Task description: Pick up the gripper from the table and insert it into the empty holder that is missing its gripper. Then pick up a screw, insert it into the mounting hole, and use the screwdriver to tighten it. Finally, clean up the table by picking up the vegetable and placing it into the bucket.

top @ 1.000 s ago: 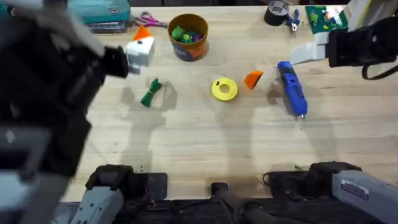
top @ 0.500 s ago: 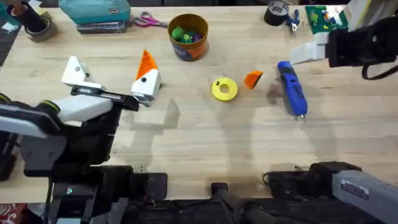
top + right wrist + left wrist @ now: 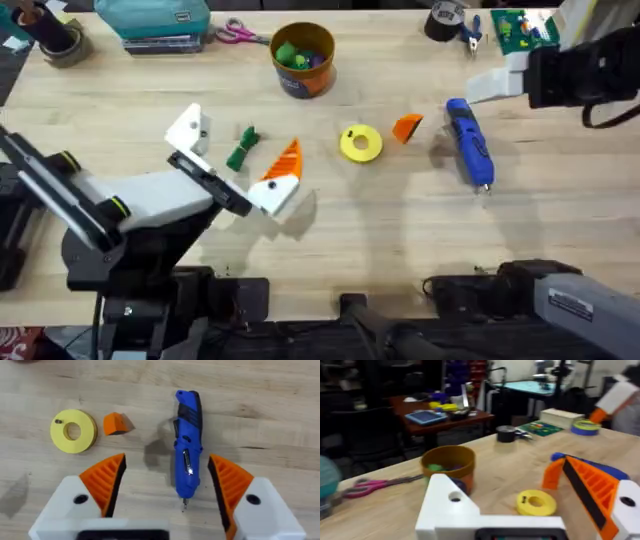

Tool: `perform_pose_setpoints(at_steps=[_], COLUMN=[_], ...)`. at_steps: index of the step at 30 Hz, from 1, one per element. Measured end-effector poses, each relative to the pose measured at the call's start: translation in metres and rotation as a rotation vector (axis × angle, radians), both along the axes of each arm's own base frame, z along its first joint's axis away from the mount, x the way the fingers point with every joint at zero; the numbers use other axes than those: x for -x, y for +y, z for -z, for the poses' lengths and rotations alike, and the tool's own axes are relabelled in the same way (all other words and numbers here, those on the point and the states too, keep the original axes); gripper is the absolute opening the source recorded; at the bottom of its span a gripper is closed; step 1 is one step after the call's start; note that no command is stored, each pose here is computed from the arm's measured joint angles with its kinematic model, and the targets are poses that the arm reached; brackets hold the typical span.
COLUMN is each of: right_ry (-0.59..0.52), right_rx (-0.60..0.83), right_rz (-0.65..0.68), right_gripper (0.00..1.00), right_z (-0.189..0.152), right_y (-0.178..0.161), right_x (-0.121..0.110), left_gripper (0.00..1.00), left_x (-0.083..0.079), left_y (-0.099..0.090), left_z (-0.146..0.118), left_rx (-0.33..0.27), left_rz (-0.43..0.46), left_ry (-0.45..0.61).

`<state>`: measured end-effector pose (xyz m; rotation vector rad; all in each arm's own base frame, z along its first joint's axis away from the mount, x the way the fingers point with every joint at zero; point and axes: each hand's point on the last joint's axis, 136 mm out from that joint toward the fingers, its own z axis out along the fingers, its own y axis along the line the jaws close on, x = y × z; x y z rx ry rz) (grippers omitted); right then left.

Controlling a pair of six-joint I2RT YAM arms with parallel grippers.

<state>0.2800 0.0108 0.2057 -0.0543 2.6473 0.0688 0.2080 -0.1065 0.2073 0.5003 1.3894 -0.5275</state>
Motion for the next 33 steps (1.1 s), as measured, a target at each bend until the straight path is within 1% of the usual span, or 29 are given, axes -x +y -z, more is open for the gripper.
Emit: perform_pose_setpoints(at_steps=[4, 10, 14, 20, 26, 33], right_ry=[0.000, 0.000, 0.000, 0.000, 0.000, 0.000], right_rx=[0.000, 0.000, 0.000, 0.000, 0.000, 0.000], right_rz=[0.000, 0.000, 0.000, 0.000, 0.000, 0.000], right_gripper=[0.997, 0.996, 0.996, 0.996, 0.996, 0.997], right_z=[0.000, 0.000, 0.000, 0.000, 0.000, 0.000], right_y=[0.000, 0.000, 0.000, 0.000, 0.000, 0.000], right_x=[0.000, 0.000, 0.000, 0.000, 0.000, 0.000], left_gripper=[0.986, 0.986, 0.986, 0.986, 0.986, 0.986], left_x=[0.013, 0.028, 0.034, 0.040, 0.054, 0.062], left_y=[-0.014, -0.029, -0.034, -0.038, -0.046, -0.050], left_z=[0.004, 0.020, 0.030, 0.046, 0.047, 0.048], left_rx=[-0.016, -0.025, -0.022, -0.013, -0.052, -0.069], left_rz=[0.111, 0.239, 0.286, 0.327, 0.419, 0.470], left_ry=[0.009, 0.085, 0.142, 0.230, 0.200, 0.182])
